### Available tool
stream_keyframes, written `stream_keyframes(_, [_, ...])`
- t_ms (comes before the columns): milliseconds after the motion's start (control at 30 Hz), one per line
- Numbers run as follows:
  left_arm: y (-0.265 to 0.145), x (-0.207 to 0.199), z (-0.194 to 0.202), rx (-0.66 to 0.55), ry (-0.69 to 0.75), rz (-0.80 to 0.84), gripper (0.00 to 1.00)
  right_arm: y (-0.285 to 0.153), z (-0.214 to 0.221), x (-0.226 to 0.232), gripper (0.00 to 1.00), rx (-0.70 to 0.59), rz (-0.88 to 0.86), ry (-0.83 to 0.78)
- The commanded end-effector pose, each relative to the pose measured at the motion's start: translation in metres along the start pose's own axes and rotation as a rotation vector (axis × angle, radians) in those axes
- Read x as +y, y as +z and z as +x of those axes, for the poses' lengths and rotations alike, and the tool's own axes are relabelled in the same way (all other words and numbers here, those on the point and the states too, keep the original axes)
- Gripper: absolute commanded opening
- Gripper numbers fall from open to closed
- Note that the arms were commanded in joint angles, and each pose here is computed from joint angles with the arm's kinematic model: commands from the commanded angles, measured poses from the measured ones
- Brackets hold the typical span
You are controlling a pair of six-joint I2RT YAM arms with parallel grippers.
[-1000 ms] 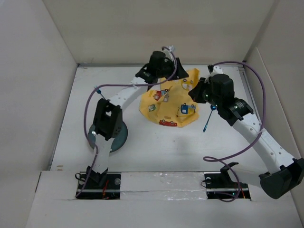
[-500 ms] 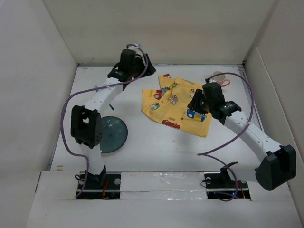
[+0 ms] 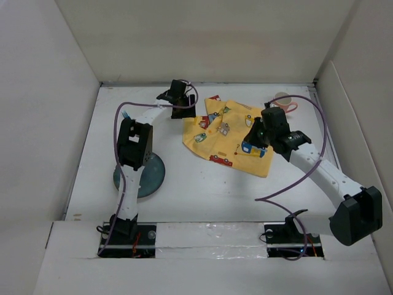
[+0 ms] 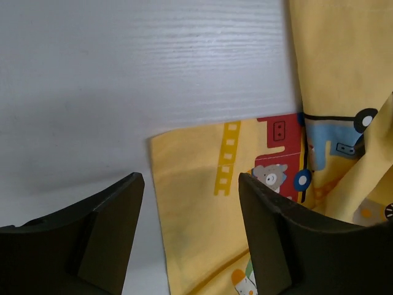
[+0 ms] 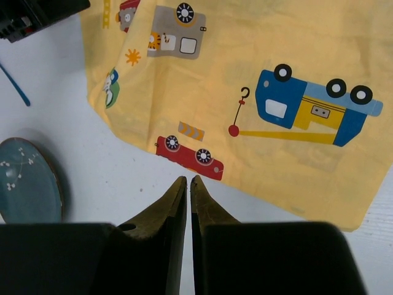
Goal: Set the dinner table for one person
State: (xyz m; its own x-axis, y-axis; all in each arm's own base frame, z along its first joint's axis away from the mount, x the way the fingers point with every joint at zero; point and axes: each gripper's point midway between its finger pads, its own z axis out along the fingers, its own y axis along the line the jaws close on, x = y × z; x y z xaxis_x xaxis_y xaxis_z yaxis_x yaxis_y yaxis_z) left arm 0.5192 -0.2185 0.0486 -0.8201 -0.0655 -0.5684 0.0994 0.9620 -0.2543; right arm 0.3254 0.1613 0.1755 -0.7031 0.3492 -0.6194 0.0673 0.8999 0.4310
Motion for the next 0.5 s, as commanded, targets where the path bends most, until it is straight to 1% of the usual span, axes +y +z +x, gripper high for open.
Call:
stream_keyframes(0, [-0.012, 0.003, -0.018, -0.037, 0.024, -0.017, 0.6, -0.014, -0.01, 0.006, 0.13, -0.04, -0.034, 0.008])
stream_keyframes(33, [-0.003, 0.009, -0.01, -0.012, 0.028, -0.038, 0.59, -0.014, -0.009, 0.005, 0.13, -0.041, -0.03, 0.009])
stream_keyframes(200, [0.011, 0.012, 0.002, 0.012, 0.054, -0.087, 0.58, -0.017, -0.012, 0.007, 0.13, -0.049, -0.037, 0.01])
stream_keyframes(233, [0.017, 0.016, 0.009, 0.021, 0.063, -0.124, 0.57, -0.018, -0.013, 0.008, 0.13, -0.053, -0.037, 0.01])
stream_keyframes(367, [0.026, 0.023, 0.013, 0.015, 0.085, -0.169, 0.56, -0.021, -0.015, 0.009, 0.13, -0.06, -0.043, 0.006])
stream_keyframes(400, [0.027, 0.018, 0.013, 0.009, 0.092, -0.168, 0.55, -0.022, -0.015, 0.009, 0.13, -0.059, -0.046, 0.006])
stream_keyframes(467, [0.032, 0.019, 0.013, 0.005, 0.097, -0.171, 0.53, -0.024, -0.014, 0.009, 0.13, -0.059, -0.049, 0.006])
